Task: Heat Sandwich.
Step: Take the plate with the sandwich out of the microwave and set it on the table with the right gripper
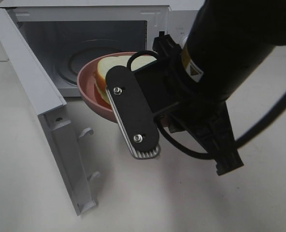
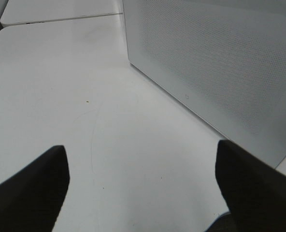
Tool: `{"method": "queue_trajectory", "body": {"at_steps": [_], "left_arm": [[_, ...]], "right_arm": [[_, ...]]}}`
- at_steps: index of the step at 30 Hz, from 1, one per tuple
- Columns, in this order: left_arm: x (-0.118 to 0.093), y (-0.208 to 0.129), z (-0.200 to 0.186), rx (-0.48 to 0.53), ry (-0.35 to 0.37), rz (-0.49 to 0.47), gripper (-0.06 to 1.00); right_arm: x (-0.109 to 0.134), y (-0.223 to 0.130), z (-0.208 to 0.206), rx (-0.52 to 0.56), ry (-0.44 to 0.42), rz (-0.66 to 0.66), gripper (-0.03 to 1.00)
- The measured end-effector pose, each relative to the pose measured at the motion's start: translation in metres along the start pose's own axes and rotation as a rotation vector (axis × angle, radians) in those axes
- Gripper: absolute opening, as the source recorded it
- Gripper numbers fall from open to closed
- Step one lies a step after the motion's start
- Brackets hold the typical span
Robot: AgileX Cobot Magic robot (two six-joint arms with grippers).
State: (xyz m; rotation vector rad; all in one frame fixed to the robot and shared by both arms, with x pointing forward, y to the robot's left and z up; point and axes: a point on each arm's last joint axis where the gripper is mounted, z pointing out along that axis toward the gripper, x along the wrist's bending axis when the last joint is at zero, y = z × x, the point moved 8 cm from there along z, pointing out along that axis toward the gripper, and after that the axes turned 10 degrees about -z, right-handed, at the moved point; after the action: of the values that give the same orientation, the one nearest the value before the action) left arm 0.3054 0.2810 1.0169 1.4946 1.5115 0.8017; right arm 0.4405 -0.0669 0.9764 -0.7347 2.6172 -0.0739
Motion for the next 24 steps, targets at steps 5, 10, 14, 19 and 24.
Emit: {"method": "queue_trajectory", "body": {"at_steps": [5,10,14,19,24], "left_arm": [[0.0,0.0,0.0,0.0,0.0,0.0,0.76],[0.0,0.0,0.0,0.0,0.0,0.0,0.76],[0.0,0.0,0.0,0.0,0.0,0.0,0.76],[0.0,0.0,0.0,0.0,0.0,0.0,0.76],[0.0,0.0,0.0,0.0,0.0,0.0,0.76]], "right_arm": [[0.019,-0.004,-0.006,-0.002,-0.003,-0.016,0.08],[0.042,-0.009,-0.012,0.0,-0.011,-0.001,0.08],[0.053,-0.017,-0.015,0.018,-0.02,0.017,0.08],[0.068,-0.03,-0.018,0.046,0.0,0.04,0.08],[0.076,-0.039,-0.019,0.082,0.019,0.09,0.08]]}}
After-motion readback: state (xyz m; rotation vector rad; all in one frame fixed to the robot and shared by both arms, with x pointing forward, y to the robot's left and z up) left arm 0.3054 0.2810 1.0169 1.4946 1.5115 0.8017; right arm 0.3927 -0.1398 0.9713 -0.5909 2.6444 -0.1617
